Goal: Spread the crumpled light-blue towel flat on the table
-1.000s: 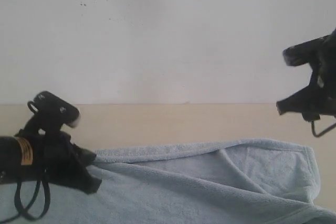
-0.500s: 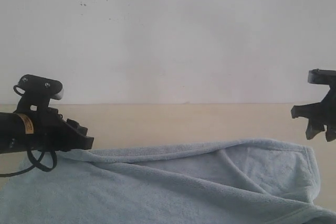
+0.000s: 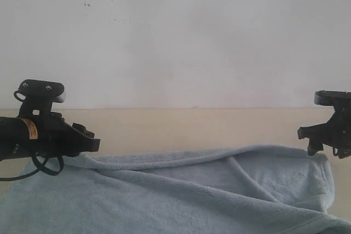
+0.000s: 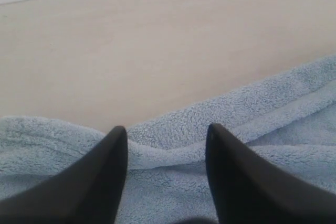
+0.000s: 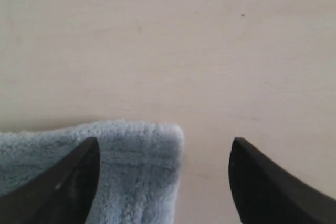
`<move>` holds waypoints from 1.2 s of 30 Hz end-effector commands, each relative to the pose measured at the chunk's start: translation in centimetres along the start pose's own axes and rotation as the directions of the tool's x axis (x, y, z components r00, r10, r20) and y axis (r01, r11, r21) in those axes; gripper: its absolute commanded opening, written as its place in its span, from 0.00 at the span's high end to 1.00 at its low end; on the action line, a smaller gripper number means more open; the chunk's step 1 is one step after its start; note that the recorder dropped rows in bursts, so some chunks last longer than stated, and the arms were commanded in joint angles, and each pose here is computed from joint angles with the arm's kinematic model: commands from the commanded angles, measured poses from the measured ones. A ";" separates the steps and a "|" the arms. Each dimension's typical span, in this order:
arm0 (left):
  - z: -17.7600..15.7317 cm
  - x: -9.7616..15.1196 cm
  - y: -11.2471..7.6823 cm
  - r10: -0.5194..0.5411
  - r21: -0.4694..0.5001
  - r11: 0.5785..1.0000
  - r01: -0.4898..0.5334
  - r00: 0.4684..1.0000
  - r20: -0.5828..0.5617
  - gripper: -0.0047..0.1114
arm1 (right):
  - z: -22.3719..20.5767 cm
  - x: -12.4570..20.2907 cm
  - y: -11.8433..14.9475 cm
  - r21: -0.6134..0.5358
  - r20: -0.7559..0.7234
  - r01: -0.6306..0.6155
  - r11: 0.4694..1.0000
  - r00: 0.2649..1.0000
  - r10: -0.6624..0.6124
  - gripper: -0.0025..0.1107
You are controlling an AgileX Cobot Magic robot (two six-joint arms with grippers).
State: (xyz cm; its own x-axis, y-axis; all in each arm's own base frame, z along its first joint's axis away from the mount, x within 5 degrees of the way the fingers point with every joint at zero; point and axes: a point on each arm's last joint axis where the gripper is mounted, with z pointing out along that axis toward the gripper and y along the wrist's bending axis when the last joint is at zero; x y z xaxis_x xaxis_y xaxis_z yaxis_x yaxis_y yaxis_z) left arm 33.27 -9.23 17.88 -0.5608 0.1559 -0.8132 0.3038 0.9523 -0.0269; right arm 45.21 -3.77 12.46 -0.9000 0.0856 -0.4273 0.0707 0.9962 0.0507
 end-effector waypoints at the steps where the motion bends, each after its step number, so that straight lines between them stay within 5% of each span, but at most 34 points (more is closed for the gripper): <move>1: 0.0 -0.2 0.1 -0.017 -0.003 1.000 0.017 1.000 0.004 0.57 | 0.5 -0.1 0.0 -0.006 0.021 0.004 1.000 1.000 -0.004 0.40; 6: 0.0 -0.2 0.1 -0.018 -0.003 1.000 0.018 1.000 0.004 0.57 | 0.6 -0.1 0.0 -0.013 0.023 0.014 1.000 1.000 -0.014 0.43; 13: 0.0 -0.2 0.1 -0.018 -0.003 1.000 0.018 1.000 0.004 0.57 | 0.6 0.0 0.0 -0.017 0.005 0.059 0.998 0.998 -0.059 0.70; 24: 0.0 -0.2 0.1 -0.018 -0.003 1.000 0.018 1.000 0.004 0.57 | 0.6 0.1 0.1 -0.018 0.001 0.067 0.998 0.998 -0.067 0.74; 29: 0.0 -0.2 0.1 -0.018 -0.003 1.000 0.018 1.000 0.004 0.57 | 0.6 0.1 0.1 -0.018 0.002 0.109 0.994 0.994 -0.109 0.98; 36: 0.0 -0.2 0.1 -0.017 -0.002 1.000 0.017 1.000 0.008 0.57 | -0.3 -1.7 -0.1 0.019 0.155 0.125 0.992 0.980 -0.126 0.98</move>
State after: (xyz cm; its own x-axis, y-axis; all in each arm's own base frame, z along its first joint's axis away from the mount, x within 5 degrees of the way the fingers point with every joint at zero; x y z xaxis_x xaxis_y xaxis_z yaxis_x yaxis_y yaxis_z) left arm 33.27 -9.23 17.88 -0.5619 0.1523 -0.8130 0.3017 0.9529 -0.0300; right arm 45.82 -3.75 11.92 -0.8767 -0.0205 -0.4806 -0.0275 0.9996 0.0075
